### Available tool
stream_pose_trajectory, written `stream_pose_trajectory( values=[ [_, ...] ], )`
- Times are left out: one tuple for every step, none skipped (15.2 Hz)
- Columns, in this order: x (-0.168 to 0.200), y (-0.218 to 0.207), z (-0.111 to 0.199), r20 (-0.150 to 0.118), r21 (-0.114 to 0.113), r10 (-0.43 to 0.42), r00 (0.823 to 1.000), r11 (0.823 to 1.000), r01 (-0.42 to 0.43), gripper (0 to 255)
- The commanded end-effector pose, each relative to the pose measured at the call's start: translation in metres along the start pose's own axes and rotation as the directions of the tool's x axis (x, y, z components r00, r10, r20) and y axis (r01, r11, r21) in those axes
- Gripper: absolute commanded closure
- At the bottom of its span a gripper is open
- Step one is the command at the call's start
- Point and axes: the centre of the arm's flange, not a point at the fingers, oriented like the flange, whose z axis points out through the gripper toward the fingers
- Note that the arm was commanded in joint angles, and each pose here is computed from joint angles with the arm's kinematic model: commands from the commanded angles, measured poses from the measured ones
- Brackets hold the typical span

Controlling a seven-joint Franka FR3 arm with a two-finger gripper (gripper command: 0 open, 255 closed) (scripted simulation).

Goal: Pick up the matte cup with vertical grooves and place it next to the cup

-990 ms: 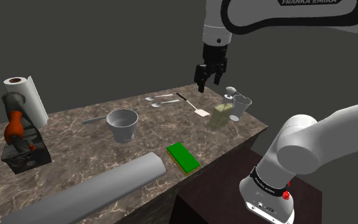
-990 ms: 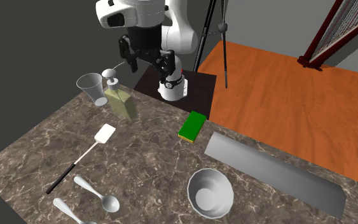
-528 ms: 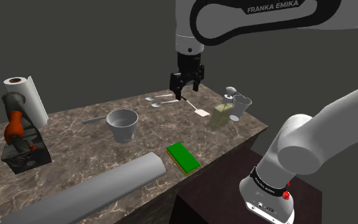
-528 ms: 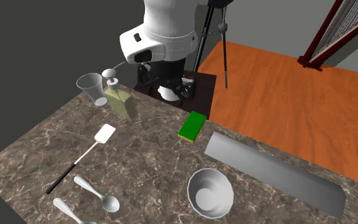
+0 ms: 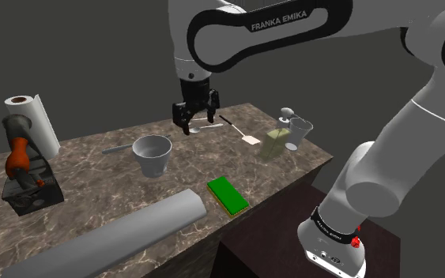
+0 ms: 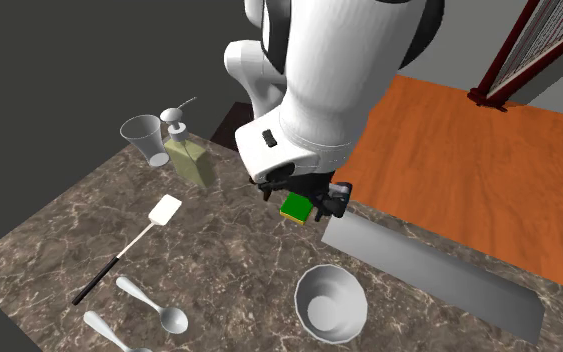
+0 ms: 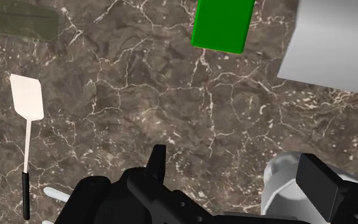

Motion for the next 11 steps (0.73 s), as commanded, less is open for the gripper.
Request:
stream_pose_trajectory(
  values=[
    [0.013, -0.023, 0.004, 0.001, -0.002, -0.002, 1.000, 1.000, 0.002, 0],
    [0.020, -0.034, 0.006, 0.002, -0.003, -0.004, 1.000, 1.000, 0.004, 0],
    [0.026, -0.045, 0.009, 0.002, -0.004, -0.005, 1.000, 1.000, 0.005, 0],
    [0.033, -0.057, 0.012, 0.002, -0.006, -0.007, 1.000, 1.000, 0.007, 0],
    [0.039, -0.068, 0.015, 0.003, -0.007, -0.008, 1.000, 1.000, 0.008, 0],
    [0.046, -0.079, 0.018, 0.003, -0.008, -0.010, 1.000, 1.000, 0.010, 0],
    [0.052, -0.091, 0.021, 0.003, -0.010, -0.011, 1.000, 1.000, 0.011, 0],
    [0.059, -0.102, 0.024, 0.004, -0.011, -0.013, 1.000, 1.000, 0.013, 0],
    [0.065, -0.113, 0.027, 0.004, -0.012, -0.015, 1.000, 1.000, 0.015, 0],
    [0.072, -0.125, 0.030, 0.004, -0.014, -0.016, 1.000, 1.000, 0.016, 0],
    [0.078, -0.136, 0.033, 0.005, -0.015, -0.018, 1.000, 1.000, 0.018, 0]
  ],
)
